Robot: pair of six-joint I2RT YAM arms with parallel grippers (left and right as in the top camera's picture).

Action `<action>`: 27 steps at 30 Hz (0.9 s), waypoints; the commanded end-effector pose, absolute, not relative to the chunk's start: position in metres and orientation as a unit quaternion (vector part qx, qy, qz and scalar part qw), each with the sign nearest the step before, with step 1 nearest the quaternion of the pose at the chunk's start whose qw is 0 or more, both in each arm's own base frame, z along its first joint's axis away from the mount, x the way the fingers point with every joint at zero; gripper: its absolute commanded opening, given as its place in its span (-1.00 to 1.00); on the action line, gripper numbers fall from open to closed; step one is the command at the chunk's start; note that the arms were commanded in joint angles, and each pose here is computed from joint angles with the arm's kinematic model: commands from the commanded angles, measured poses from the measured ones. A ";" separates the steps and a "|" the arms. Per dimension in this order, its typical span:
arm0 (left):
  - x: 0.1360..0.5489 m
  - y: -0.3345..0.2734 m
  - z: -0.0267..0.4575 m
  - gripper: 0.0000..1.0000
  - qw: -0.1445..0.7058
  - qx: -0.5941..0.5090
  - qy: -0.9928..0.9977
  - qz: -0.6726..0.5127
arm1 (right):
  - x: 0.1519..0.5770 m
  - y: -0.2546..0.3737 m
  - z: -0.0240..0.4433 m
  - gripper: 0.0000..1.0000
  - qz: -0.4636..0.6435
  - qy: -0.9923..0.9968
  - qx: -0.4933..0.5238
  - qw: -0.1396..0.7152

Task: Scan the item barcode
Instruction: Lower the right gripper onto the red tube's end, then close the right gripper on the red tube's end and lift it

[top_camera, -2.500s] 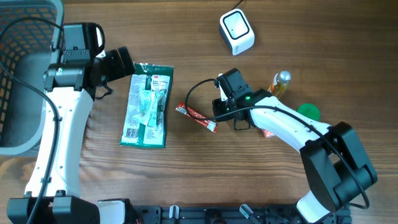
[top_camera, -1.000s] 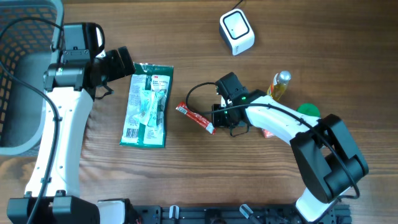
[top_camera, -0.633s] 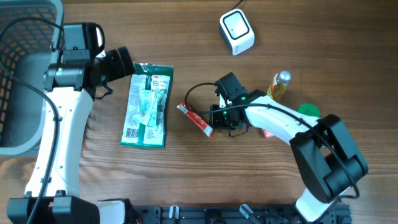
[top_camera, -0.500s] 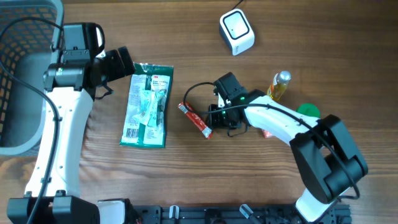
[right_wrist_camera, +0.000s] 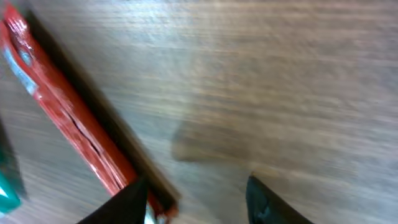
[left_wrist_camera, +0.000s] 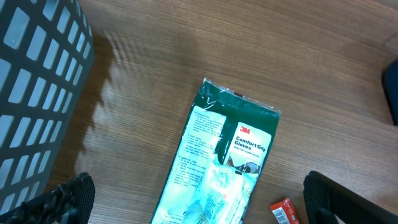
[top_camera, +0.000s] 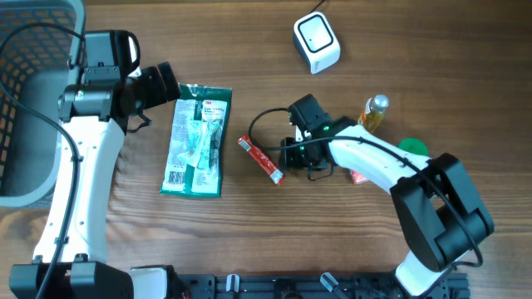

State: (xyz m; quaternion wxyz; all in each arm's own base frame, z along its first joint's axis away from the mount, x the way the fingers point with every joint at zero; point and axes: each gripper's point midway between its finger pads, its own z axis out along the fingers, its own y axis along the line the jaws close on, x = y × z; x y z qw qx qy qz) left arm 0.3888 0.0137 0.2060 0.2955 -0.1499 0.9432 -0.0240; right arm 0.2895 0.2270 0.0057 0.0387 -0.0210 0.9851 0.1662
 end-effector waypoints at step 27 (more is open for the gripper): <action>0.391 0.015 0.215 1.00 0.306 -0.155 0.939 -0.028 | 0.273 0.258 0.016 -0.31 0.104 0.979 -0.160 0.064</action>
